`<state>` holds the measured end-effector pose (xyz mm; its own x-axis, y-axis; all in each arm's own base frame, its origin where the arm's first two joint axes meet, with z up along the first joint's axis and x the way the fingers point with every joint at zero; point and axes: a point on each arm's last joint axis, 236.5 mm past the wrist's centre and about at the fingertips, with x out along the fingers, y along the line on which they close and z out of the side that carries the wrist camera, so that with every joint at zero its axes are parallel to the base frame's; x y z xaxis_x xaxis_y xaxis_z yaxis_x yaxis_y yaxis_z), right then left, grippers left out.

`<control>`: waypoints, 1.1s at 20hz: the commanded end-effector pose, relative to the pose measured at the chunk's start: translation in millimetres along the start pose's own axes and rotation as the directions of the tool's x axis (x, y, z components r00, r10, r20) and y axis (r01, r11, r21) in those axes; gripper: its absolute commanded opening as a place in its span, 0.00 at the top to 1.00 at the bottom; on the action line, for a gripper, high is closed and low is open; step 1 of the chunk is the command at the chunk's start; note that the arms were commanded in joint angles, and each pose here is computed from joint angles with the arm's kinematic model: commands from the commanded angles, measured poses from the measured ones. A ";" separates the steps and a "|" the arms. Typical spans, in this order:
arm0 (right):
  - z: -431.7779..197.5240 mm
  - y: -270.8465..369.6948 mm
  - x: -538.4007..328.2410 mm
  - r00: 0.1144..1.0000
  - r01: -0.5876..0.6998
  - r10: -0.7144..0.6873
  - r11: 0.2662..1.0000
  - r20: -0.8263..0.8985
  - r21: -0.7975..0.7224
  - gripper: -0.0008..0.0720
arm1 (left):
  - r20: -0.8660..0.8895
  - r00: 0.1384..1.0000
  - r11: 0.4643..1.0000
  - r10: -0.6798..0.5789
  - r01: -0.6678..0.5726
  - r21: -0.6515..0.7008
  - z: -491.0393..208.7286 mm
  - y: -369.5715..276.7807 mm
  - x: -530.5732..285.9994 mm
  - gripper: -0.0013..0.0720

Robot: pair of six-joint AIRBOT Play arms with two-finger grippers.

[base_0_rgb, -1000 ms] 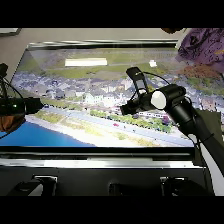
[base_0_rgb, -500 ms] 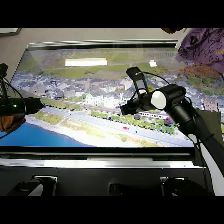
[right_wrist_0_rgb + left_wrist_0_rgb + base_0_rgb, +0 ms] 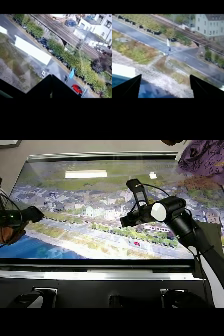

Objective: Fold the clothes and pants, and hang the long-sleeved shirts on hangers.

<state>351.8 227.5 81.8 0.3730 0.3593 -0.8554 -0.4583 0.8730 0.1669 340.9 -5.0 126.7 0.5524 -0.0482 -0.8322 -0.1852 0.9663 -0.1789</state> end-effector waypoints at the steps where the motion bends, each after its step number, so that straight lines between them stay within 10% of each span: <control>1: 0.2 0.5 -0.5 1.000 0.000 0.000 1.000 0.001 -0.001 0.93 | 0.076 0.966 0.967 0.247 -0.239 -0.092 23.9 79.0 -4.2 0.00; 10: 0.2 0.6 -0.5 1.000 -0.001 0.001 1.000 0.001 -0.001 0.94 | -0.050 0.895 0.805 0.443 -0.422 -0.418 -3.3 237.8 36.3 0.00; 22: -0.7 1.0 -0.5 1.000 -0.003 0.003 1.000 -0.003 0.001 0.93 | -0.022 0.908 0.825 0.418 -0.389 -0.409 1.1 272.4 138.8 0.00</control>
<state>351.1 227.2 81.4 0.3700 0.3580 -0.8573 -0.4582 0.8730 0.1668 356.8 246.4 -19.2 0.3934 0.3564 -0.8475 -0.7056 0.7079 -0.0298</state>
